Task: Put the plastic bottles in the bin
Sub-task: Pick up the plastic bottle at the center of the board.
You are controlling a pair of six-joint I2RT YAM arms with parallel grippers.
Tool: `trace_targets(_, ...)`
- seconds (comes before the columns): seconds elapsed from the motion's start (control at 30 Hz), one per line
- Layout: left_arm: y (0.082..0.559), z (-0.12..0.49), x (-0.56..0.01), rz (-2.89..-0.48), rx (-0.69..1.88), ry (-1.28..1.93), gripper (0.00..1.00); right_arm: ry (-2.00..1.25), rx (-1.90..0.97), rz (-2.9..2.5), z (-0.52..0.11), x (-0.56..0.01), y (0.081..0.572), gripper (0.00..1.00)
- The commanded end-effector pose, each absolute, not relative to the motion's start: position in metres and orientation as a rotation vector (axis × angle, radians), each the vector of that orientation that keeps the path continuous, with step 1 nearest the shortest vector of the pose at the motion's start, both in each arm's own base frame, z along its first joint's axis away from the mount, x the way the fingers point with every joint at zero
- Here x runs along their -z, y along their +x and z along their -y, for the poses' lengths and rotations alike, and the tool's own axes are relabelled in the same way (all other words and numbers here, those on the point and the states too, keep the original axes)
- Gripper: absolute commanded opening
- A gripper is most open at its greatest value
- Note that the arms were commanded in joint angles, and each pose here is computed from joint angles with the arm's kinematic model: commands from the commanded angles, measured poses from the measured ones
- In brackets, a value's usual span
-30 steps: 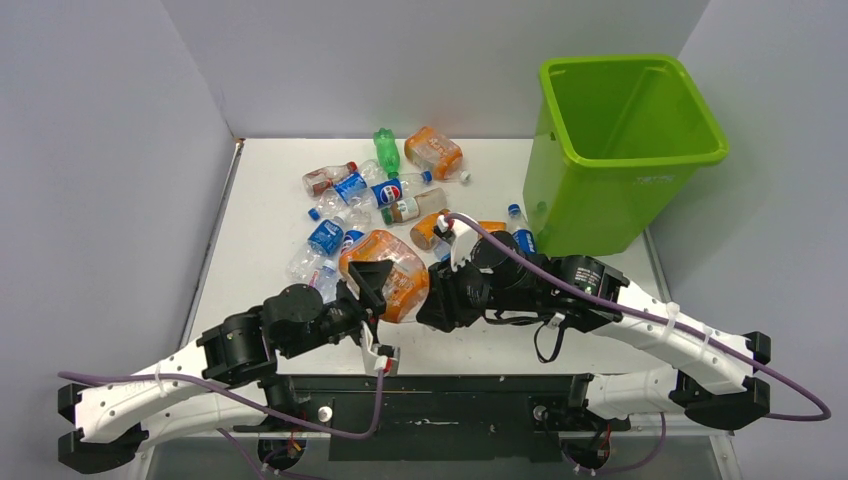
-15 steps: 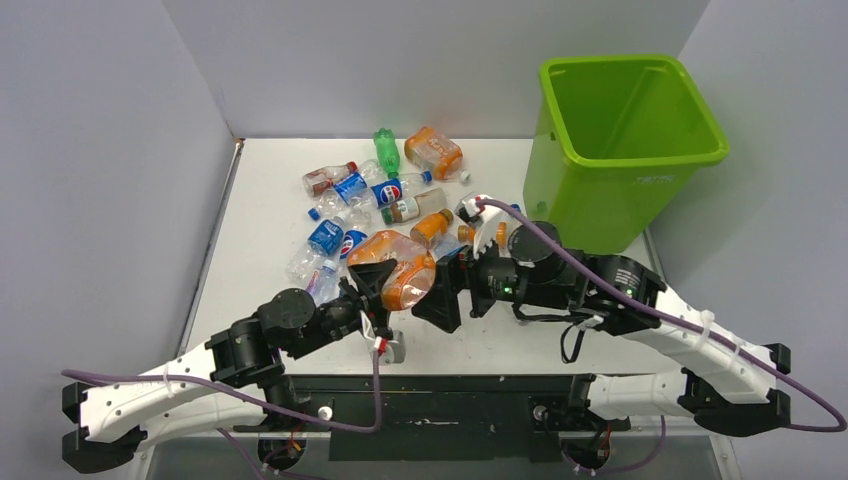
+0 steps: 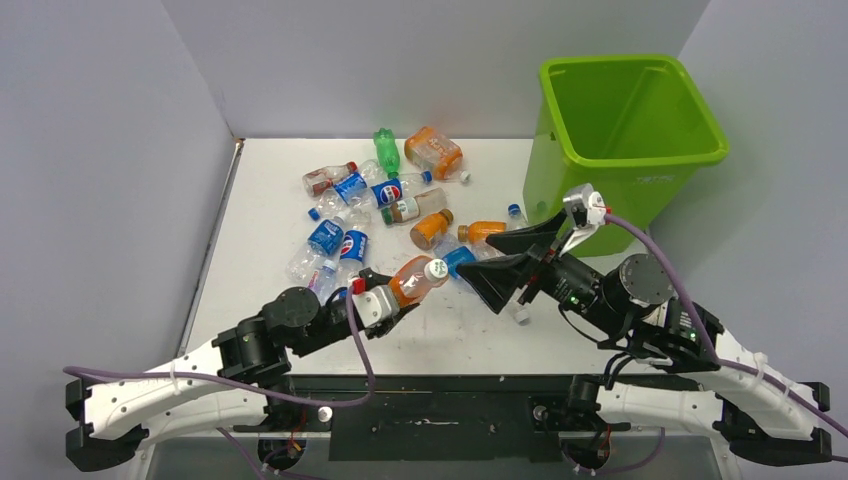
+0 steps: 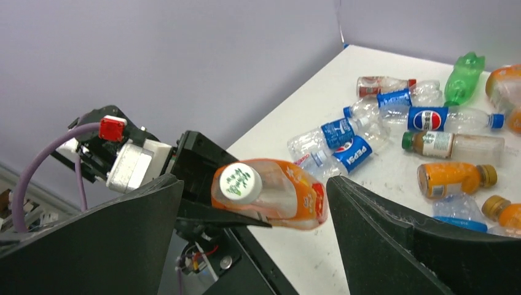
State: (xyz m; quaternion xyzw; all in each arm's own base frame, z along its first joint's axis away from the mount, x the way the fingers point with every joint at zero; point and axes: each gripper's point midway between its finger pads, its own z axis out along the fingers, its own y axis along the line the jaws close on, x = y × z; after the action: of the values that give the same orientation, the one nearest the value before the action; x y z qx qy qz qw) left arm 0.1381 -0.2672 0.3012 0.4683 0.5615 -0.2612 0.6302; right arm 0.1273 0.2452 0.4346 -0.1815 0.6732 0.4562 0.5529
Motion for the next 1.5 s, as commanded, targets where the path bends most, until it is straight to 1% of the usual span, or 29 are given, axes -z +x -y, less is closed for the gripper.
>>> trace_targets(0.0,0.139,0.275,-0.303,-1.39,0.734,0.918,0.0,-0.374,-1.061,-1.486,-0.26,-0.446,0.145,0.91)
trace_targets(0.13,0.143,0.274,-0.302,-1.439,0.797,0.849,0.0,-0.402,-1.058,-1.489,-0.278,-0.432,0.149,0.94)
trace_targets(0.27,0.148,0.274,-0.3,-1.504,0.911,0.754,0.0,-0.399,-1.056,-1.465,-0.288,-0.425,0.153,0.95)
trace_targets(0.43,0.145,0.279,-0.304,-1.467,0.976,0.745,0.0,-0.374,-0.975,-1.517,-0.299,-0.404,0.166,0.98)
trace_targets(0.47,0.145,0.279,-0.303,-1.465,0.979,0.745,0.0,-0.365,-0.965,-1.517,-0.3,-0.402,0.168,1.0)
trace_targets(0.67,0.145,0.279,-0.298,-1.467,0.972,0.756,0.0,-0.327,-0.952,-1.516,-0.313,-0.397,0.177,0.91)
trace_targets(0.83,0.144,0.277,-0.298,-1.443,0.965,0.759,0.0,-0.319,-0.93,-1.553,-0.323,-0.387,0.183,0.74)
trace_targets(0.9,0.144,0.277,-0.298,-1.431,0.962,0.76,0.0,-0.314,-0.926,-1.559,-0.324,-0.385,0.184,0.64)
trace_targets(0.97,0.143,0.276,-0.299,-1.42,0.964,0.759,0.0,-0.317,-0.925,-1.565,-0.326,-0.383,0.184,0.52)
trace_targets(1.1,0.142,0.275,-0.302,-1.394,0.965,0.767,0.0,-0.346,-0.908,-1.607,-0.332,-0.372,0.184,0.34)
trace_targets(1.13,0.142,0.275,-0.302,-1.387,0.961,0.767,0.0,-0.36,-0.898,-1.622,-0.333,-0.368,0.184,0.28)
trace_targets(1.17,0.142,0.274,-0.301,-1.381,0.957,0.768,0.0,-0.369,-0.894,-1.629,-0.333,-0.366,0.183,0.19)
trace_targets(1.2,0.142,0.273,-0.302,-1.371,0.953,0.768,0.04,-0.372,-0.887,-1.637,-0.333,-0.364,0.184,0.08)
trace_targets(1.23,0.141,0.272,-0.303,-1.358,0.95,0.767,0.11,-0.372,-0.882,-1.641,-0.332,-0.365,0.184,0.06)
trace_targets(1.3,0.14,0.27,-0.305,-1.323,0.943,0.771,0.33,-0.38,-0.874,-1.642,-0.329,-0.368,0.183,0.05)
trace_targets(1.37,0.138,0.267,-0.307,-1.285,0.936,0.77,0.62,-0.386,-0.863,-1.633,-0.324,-0.376,0.182,0.05)
trace_targets(1.4,0.137,0.264,-0.31,-1.261,0.935,0.765,0.79,-0.389,-0.855,-1.627,-0.32,-0.381,0.182,0.05)
trace_targets(1.43,0.136,0.262,-0.31,-1.243,0.933,0.759,0.99,-0.391,-0.84,-1.621,-0.315,-0.388,0.182,0.05)
trace_targets(1.47,0.135,0.259,-0.313,-1.218,0.932,0.749,0.96,-0.396,-0.814,-1.614,-0.309,-0.394,0.183,0.05)
